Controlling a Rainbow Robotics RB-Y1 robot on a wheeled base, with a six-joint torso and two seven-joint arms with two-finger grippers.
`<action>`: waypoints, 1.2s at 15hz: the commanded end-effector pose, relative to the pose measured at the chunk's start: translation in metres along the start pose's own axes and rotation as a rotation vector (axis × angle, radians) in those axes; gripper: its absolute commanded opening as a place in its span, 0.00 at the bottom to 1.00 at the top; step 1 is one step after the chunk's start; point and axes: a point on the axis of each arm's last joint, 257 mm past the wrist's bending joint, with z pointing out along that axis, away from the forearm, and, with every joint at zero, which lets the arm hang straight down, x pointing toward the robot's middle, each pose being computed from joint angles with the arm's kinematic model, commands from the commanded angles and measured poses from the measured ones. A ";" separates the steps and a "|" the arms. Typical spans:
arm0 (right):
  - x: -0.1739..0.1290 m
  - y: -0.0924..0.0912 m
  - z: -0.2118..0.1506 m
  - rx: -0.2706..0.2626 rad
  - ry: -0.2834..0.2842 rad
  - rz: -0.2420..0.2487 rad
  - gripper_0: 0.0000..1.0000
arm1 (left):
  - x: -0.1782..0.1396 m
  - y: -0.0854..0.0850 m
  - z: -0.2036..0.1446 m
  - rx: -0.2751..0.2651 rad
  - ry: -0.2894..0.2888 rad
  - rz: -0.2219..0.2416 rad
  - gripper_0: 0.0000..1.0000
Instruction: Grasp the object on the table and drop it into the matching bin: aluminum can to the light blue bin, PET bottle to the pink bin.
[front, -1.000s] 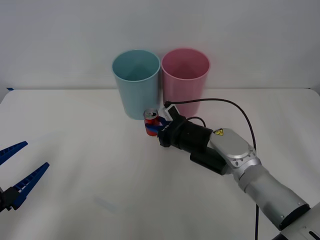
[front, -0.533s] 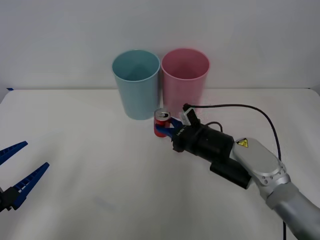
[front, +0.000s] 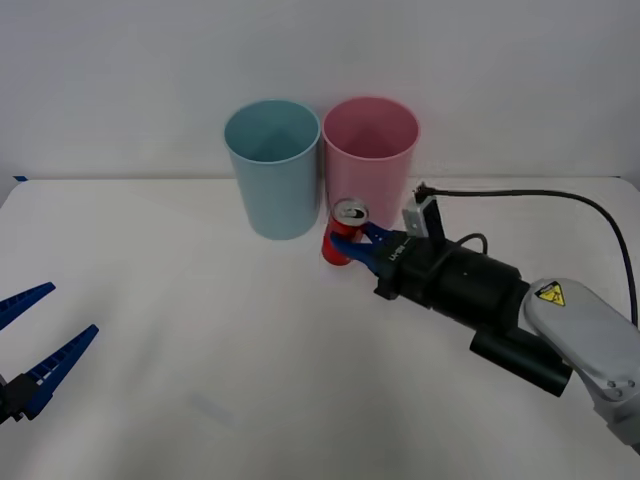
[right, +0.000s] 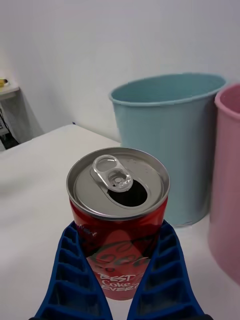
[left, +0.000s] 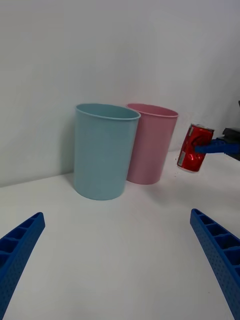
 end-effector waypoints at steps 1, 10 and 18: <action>-0.033 0.002 -0.007 -0.006 -0.047 0.026 0.00 | 0.000 0.000 0.000 0.000 0.000 0.000 1.00; -0.126 0.003 0.004 -0.091 -0.107 -0.020 0.00 | 0.000 0.000 0.000 0.000 0.000 0.000 1.00; -0.167 -0.025 0.072 -0.106 -0.056 -0.047 0.00 | 0.000 0.000 0.000 0.000 0.000 0.000 1.00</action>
